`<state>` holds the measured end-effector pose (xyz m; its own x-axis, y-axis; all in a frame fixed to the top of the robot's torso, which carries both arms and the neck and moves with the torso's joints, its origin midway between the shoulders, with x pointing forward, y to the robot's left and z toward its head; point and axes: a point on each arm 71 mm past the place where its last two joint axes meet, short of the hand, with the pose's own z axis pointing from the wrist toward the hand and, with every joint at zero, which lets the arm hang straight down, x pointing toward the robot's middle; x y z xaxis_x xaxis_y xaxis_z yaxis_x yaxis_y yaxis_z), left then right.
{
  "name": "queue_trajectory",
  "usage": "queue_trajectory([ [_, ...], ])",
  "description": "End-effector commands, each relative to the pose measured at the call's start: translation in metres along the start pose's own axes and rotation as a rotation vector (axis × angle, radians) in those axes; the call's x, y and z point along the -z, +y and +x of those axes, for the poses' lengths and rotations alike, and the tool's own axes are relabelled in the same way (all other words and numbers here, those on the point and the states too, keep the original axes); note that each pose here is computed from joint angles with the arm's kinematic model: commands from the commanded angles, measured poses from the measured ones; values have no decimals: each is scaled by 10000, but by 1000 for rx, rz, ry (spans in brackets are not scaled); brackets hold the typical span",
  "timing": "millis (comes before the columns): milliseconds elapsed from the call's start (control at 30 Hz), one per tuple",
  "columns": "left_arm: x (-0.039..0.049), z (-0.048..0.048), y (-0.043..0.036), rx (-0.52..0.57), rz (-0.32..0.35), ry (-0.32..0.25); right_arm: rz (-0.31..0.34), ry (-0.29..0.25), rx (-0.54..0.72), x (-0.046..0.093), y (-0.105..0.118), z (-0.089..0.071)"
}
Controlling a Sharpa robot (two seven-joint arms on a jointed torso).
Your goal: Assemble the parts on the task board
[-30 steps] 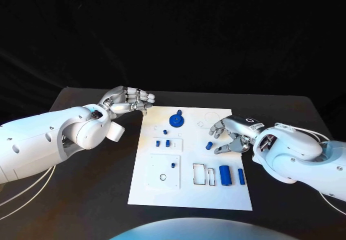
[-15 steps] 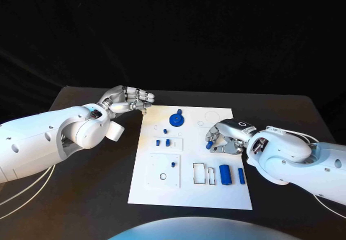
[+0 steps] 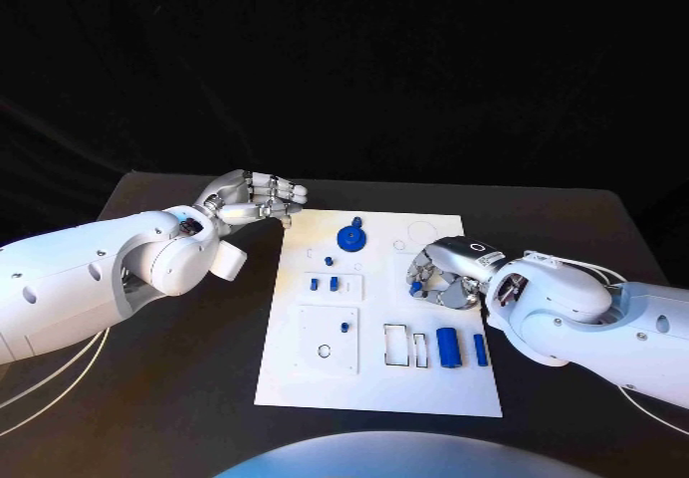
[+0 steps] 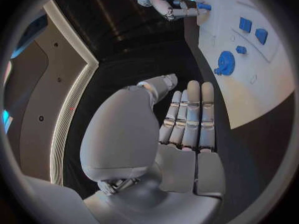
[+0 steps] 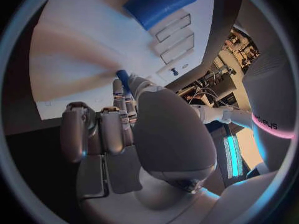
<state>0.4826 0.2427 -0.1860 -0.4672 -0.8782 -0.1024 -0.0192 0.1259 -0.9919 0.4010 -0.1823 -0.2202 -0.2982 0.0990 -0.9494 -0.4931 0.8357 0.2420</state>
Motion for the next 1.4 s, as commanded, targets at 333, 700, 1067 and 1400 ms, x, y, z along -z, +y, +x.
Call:
queue_trajectory([
  [333, -1, 18, -8, 11, 4, 18, 6, -24, 11, -6, 29, 0],
  [700, -5, 16, -5, 11, 2, 18, 10, -85, -90, 45, 80, -216],
  [1067, -21, 34, -2, 12, 3, 22, -55, -121, -154, 25, 340, -439],
  [1400, -48, 73, 1, 22, 6, 30, -222, -68, -208, -162, 936, -125],
])
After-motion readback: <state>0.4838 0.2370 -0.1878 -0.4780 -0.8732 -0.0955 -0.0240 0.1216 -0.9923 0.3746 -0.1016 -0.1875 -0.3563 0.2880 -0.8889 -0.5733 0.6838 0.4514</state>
